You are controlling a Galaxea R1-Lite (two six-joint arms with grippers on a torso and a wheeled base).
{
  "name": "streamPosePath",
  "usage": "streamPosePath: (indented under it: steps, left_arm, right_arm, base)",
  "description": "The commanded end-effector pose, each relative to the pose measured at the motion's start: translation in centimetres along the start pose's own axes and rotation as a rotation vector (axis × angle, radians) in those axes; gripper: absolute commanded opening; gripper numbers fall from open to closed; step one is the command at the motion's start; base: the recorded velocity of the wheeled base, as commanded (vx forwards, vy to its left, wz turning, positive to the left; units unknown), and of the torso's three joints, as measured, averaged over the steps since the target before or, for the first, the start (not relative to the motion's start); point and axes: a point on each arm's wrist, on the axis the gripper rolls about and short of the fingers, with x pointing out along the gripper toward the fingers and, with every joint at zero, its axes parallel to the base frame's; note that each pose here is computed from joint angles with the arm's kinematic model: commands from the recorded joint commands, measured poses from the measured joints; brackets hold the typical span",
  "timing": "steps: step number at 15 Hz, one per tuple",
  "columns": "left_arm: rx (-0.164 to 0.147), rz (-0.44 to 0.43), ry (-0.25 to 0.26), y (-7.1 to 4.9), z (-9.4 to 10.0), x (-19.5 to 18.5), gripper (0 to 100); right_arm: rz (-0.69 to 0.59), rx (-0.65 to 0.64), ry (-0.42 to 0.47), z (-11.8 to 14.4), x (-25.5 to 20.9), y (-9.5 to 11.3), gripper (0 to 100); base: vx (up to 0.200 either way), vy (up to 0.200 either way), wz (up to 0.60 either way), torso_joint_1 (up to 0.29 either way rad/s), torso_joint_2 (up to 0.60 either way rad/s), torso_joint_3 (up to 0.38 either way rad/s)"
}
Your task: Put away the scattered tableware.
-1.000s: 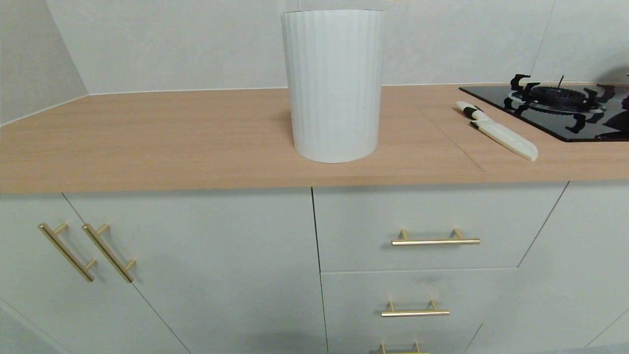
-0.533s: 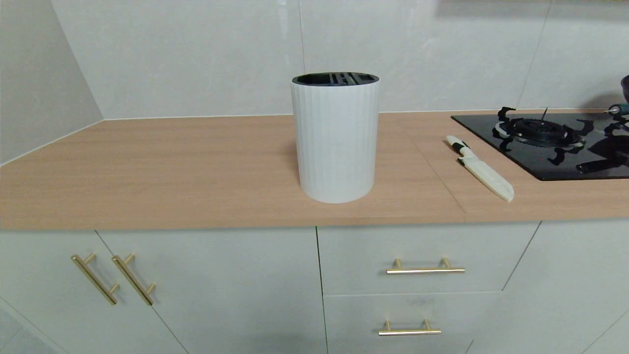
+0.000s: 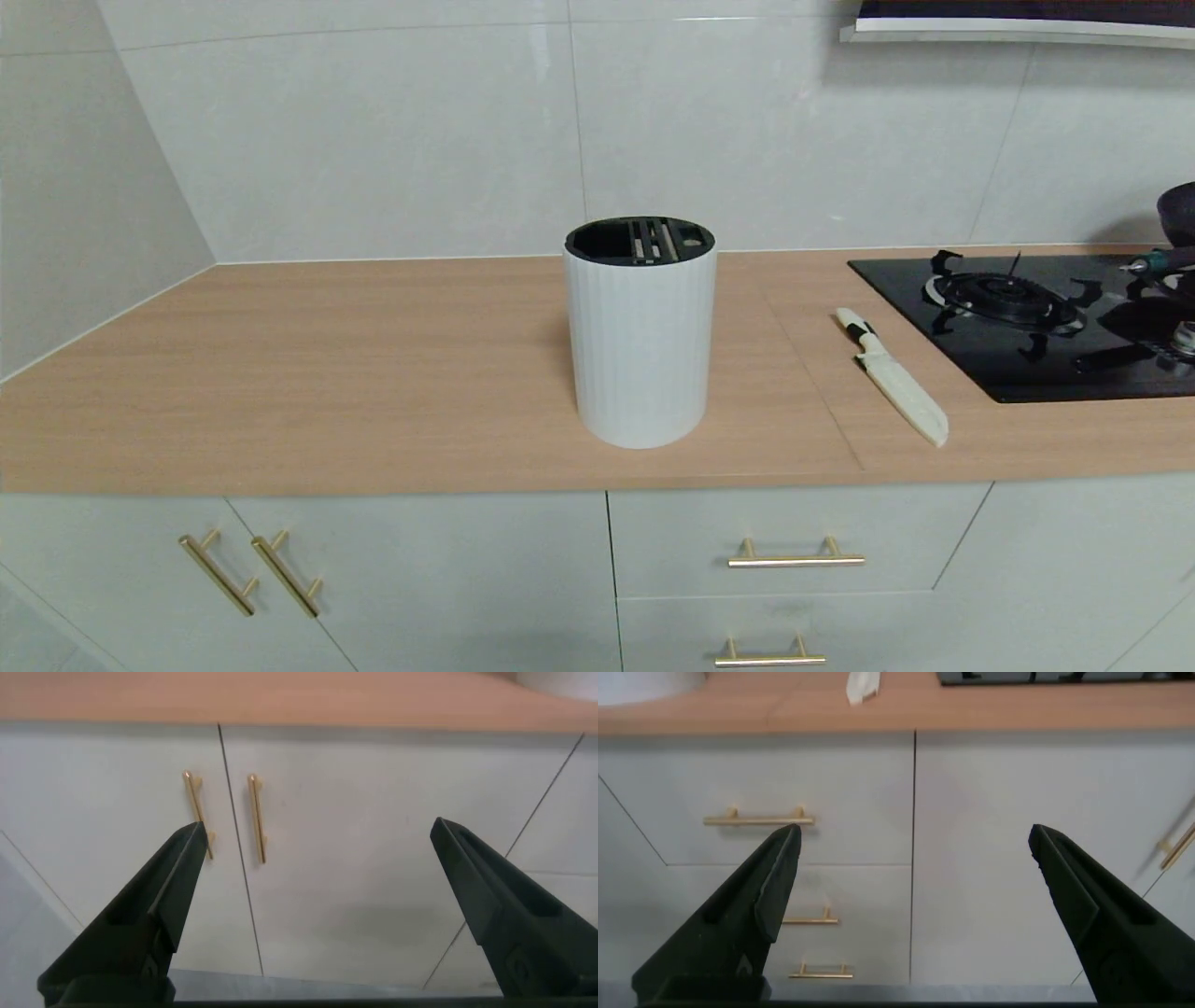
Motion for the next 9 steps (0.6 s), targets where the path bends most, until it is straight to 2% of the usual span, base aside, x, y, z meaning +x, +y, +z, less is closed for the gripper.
streamPosePath:
  steps: [1, 9]
  left_arm:
    - [0.001, 0.001, 0.0, 0.0, 0.0, 0.0, 100]
    - [0.001, 0.001, 0.0, 0.0, 0.0, 0.0, 100]
  right_arm:
    - [0.001, -0.002, 0.001, 0.01, 0.01, 0.0, 100]
    - [0.001, 0.0, 0.001, 0.01, 0.01, 0.0, 100]
  base:
    - [0.0, 0.0, 0.0, 0.198, -0.5, -0.305]
    - [0.0, 0.0, 0.0, 0.217, -0.52, -0.311]
